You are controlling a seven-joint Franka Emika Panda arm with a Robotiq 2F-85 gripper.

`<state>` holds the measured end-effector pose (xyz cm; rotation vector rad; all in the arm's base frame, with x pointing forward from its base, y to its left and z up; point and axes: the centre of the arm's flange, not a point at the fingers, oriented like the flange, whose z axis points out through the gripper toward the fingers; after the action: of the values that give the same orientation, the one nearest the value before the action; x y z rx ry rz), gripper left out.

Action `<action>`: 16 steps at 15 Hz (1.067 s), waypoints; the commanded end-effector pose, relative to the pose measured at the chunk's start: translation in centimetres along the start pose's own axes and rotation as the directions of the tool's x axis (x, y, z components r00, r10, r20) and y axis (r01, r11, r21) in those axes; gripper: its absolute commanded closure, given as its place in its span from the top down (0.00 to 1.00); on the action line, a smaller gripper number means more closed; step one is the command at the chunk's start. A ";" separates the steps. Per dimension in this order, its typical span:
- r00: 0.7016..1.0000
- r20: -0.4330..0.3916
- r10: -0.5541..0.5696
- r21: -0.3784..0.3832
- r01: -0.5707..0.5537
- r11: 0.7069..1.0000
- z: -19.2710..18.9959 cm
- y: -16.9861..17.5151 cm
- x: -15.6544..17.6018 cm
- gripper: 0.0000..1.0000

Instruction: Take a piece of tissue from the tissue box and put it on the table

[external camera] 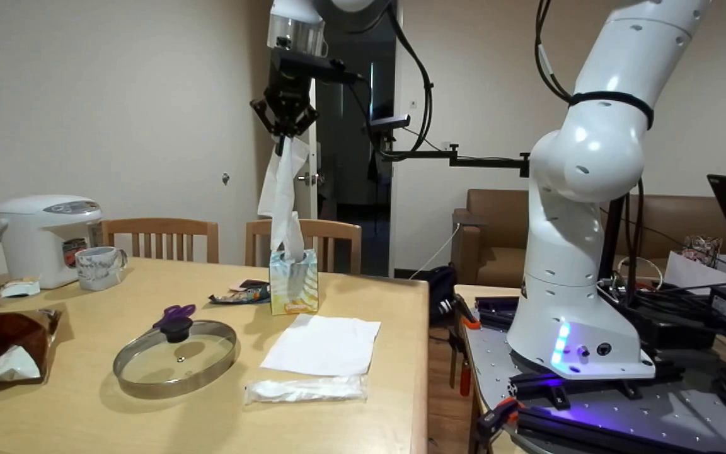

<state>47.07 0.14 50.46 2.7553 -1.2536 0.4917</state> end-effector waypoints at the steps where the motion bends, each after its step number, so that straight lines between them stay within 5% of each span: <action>1: 0.998 0.041 0.048 0.028 -0.049 0.998 1.5 -1.5 -2.6 0.00; 8: 0.991 0.105 0.083 0.119 -0.095 0.988 6.5 -3.1 -5.0 0.00; 16: 0.984 0.159 0.083 0.069 -0.095 0.993 12.8 -2.0 -6.5 0.00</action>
<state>47.95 3.85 38.57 2.8560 -1.4007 0.3746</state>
